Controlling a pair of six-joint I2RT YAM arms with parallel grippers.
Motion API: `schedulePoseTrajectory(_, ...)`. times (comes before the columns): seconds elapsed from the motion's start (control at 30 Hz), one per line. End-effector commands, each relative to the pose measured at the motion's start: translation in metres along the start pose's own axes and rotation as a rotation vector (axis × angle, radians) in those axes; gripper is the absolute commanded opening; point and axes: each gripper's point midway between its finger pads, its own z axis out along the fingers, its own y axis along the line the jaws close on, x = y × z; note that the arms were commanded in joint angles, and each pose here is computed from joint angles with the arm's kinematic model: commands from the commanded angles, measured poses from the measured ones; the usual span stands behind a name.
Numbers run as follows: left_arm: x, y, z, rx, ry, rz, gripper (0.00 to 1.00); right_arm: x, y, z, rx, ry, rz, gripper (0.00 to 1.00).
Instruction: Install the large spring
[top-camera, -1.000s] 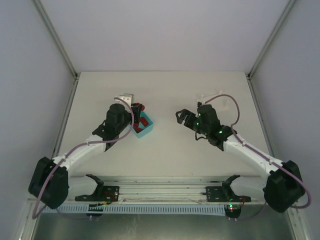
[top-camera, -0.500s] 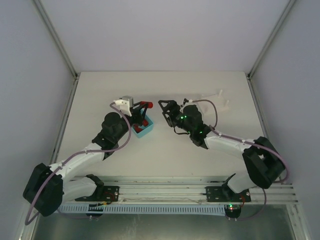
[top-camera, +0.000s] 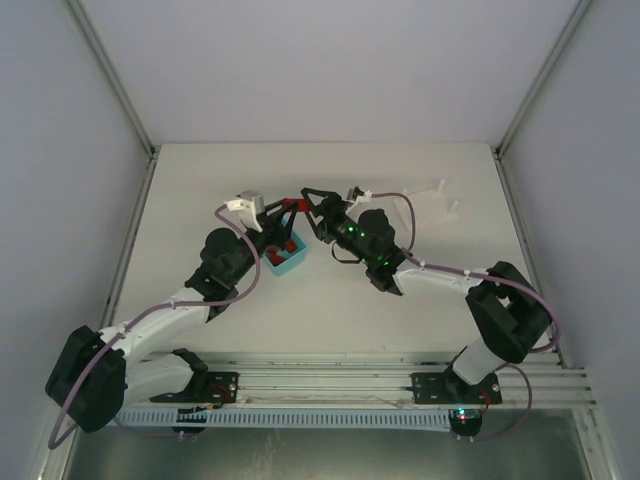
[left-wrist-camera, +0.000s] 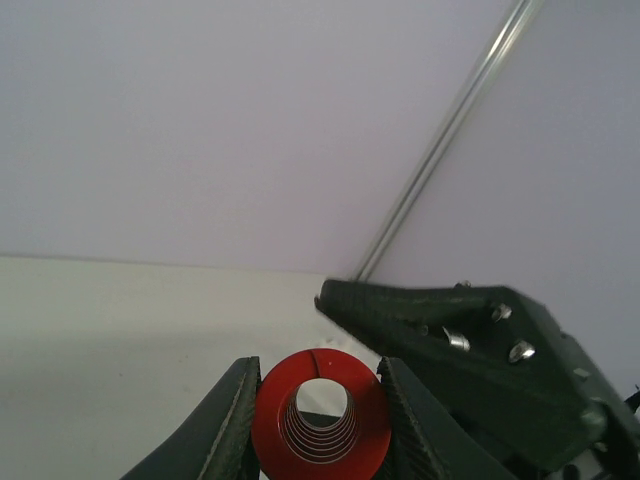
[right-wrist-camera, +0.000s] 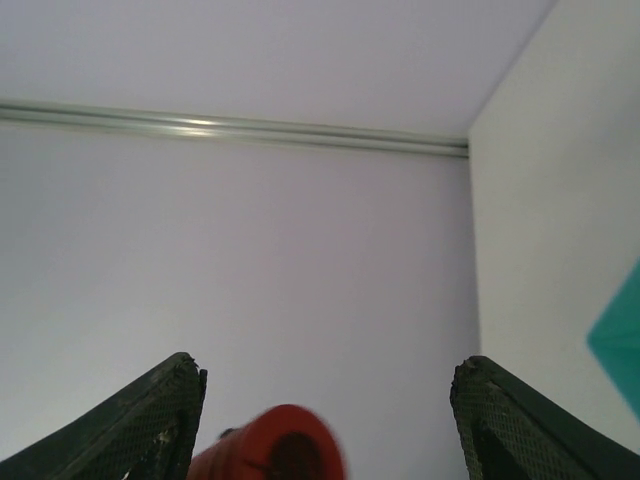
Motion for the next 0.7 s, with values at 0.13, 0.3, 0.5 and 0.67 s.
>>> schedulePoseTrajectory(0.13,-0.015,-0.019,0.004,0.085,-0.063,-0.042,0.00,0.016,0.048,0.007,-0.178,0.033,-0.003,0.70)
schedulePoseTrajectory(0.3,-0.015,-0.015,0.004,0.061,-0.077,-0.045,0.00,0.021,0.046,0.003,-0.214,0.027,0.007,0.57)
schedulePoseTrajectory(0.5,-0.015,-0.009,0.001,0.040,-0.095,-0.053,0.00,0.021,0.048,0.000,-0.249,0.012,0.018,0.55)
schedulePoseTrajectory(0.67,-0.015,-0.006,-0.002,0.022,-0.109,-0.046,0.00,0.012,0.043,-0.006,-0.256,-0.043,0.035,0.58)
